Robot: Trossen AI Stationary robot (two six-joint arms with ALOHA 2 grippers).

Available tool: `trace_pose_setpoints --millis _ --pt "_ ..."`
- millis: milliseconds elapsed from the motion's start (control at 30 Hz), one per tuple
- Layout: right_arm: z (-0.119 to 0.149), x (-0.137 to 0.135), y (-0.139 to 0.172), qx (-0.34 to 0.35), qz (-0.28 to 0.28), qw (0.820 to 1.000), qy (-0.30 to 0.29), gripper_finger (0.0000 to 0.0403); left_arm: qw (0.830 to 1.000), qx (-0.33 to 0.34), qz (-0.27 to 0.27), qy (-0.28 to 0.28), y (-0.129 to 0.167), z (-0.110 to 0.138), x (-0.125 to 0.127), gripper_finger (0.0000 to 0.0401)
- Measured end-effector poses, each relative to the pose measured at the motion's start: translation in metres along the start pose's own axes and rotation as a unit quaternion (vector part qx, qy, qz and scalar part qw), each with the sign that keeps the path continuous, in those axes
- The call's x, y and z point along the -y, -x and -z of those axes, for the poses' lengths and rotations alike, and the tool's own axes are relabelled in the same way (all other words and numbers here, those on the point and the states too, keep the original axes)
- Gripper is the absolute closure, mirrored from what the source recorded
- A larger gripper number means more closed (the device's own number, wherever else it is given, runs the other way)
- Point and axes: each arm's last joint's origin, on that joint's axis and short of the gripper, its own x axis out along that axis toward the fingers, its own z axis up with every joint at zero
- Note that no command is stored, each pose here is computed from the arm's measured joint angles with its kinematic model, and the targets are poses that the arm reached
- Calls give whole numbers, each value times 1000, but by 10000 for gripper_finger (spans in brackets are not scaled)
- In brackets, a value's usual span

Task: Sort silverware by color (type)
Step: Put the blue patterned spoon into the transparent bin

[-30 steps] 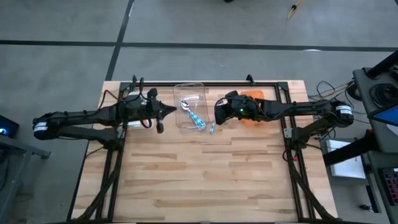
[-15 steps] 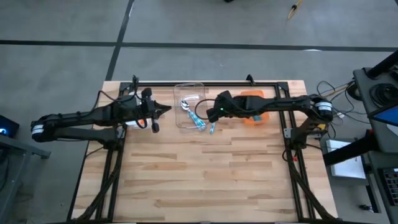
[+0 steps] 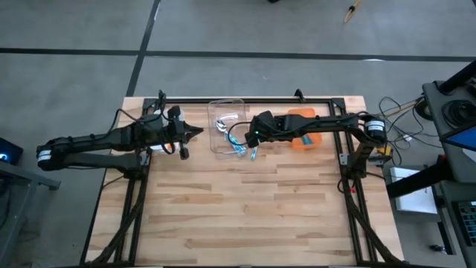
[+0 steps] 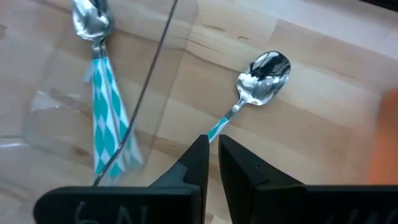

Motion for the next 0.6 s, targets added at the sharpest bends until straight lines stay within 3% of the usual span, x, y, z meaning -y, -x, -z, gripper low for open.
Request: trace_pose_setpoints --millis 267,600 --pt "1 7 -12 -12 7 1000 10 375 1000 -3 1 0 -1 1 0 400" --pt "15 24 -44 3 -60 998 -12 375 1000 -4 1 0 -1 1 0 400"
